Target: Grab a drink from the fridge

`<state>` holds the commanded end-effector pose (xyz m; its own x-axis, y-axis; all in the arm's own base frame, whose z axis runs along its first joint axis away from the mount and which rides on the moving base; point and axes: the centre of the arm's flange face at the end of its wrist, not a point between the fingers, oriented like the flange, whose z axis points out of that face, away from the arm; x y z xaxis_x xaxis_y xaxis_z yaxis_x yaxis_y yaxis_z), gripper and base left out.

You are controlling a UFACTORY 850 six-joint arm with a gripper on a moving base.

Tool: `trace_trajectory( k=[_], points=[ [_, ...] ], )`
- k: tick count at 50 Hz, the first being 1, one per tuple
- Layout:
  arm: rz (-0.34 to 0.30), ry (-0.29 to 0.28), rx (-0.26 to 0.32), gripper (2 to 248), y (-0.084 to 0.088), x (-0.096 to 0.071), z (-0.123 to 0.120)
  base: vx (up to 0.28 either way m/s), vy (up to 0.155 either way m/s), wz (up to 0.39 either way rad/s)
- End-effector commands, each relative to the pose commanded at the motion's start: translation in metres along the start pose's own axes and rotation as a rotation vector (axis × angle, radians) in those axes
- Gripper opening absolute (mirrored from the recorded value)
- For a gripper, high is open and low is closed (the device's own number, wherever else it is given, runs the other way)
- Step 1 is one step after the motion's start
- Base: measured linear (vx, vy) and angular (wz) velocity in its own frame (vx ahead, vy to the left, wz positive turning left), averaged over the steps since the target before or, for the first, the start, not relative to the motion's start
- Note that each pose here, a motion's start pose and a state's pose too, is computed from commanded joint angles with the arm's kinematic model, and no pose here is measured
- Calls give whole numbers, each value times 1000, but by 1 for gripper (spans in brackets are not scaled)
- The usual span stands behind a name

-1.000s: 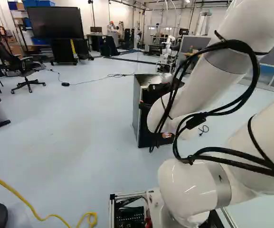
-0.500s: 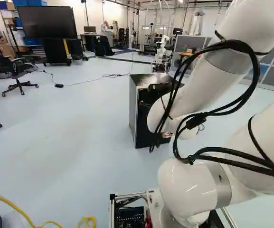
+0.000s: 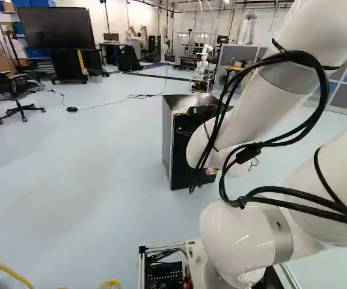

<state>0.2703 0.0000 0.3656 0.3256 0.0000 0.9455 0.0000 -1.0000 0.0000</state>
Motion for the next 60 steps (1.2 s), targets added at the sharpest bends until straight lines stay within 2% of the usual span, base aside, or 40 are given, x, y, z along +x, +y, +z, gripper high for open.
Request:
trace_trajectory(
  k=[24, 60],
  points=[
    [0, 0, 0, 247, 0, 0, 0, 35, 27, -9],
    [0, 0, 0, 247, 0, 0, 0, 73, 59, -21]
  ],
)
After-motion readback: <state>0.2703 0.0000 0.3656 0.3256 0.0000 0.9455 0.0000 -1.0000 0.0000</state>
